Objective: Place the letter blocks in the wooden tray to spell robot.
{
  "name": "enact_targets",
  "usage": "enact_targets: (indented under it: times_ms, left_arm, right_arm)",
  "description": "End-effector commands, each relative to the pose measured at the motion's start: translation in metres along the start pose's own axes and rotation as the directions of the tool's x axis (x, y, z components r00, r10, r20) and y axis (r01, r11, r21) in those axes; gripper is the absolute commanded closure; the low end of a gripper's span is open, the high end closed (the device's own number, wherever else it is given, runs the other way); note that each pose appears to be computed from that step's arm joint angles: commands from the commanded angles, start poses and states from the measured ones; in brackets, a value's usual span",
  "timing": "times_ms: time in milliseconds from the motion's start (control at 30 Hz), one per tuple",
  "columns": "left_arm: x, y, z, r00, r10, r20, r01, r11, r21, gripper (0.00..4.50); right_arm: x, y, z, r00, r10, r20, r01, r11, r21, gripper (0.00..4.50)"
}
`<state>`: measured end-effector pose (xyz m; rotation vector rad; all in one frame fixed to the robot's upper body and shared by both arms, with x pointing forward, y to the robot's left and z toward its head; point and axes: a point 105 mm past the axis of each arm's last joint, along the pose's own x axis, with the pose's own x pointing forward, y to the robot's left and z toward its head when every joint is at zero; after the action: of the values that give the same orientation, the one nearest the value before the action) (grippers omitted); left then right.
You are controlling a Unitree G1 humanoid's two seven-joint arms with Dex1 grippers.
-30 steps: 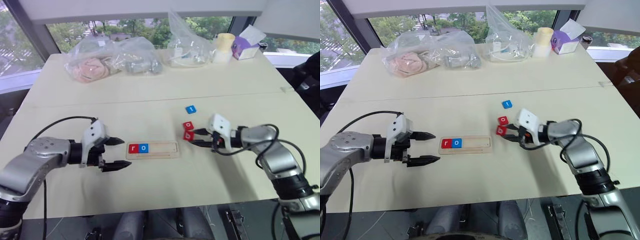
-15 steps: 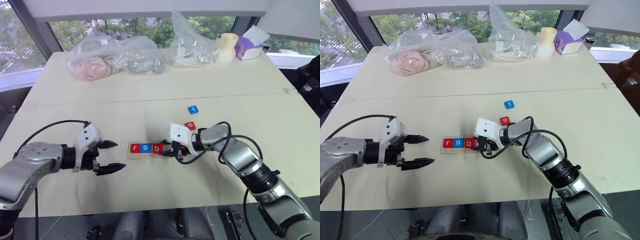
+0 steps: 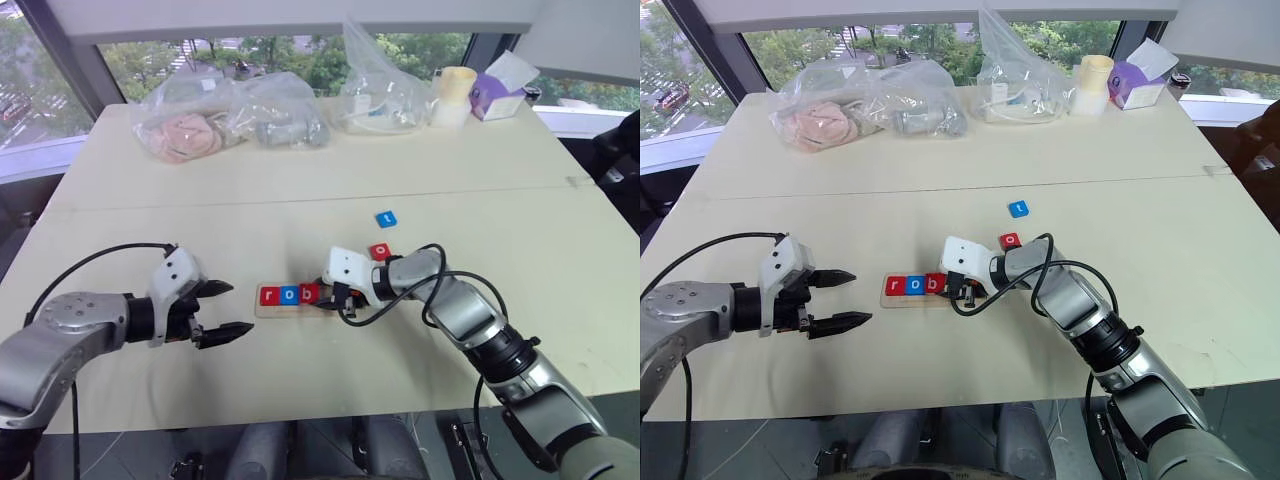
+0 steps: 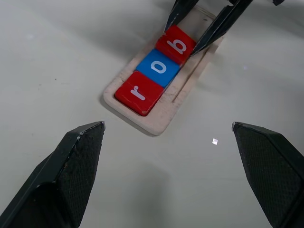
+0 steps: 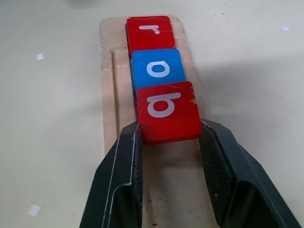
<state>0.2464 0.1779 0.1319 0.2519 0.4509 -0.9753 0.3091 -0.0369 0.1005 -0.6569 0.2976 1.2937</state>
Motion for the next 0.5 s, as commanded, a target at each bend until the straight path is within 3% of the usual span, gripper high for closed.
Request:
enact_targets:
  times_ms: [33,200,233,500]
  left_arm:
    - [-0.002,-0.003,0.008,1.0,0.005,0.024,-0.005,1.0,0.028,0.0]
    - [0.0,-0.002,0.008,1.0,0.006,0.028,-0.007,1.0,0.029,0.0]
    - [0.0,-0.002,0.008,1.0,0.007,0.028,-0.008,1.0,0.029,0.0]
    - [-0.001,0.0,0.011,0.999,0.008,0.045,-0.01,1.0,0.03,0.0]
  right_arm:
    - [-0.002,-0.002,0.009,1.0,-0.004,0.025,0.004,1.0,-0.025,2.9]
    - [-0.001,-0.003,0.014,0.999,-0.007,0.046,0.008,1.0,-0.022,0.27]
    - [-0.001,-0.004,0.018,0.998,-0.013,0.063,0.014,1.0,-0.02,0.06]
    - [-0.025,-0.034,0.039,0.972,-0.145,0.185,0.142,0.989,0.029,0.06]
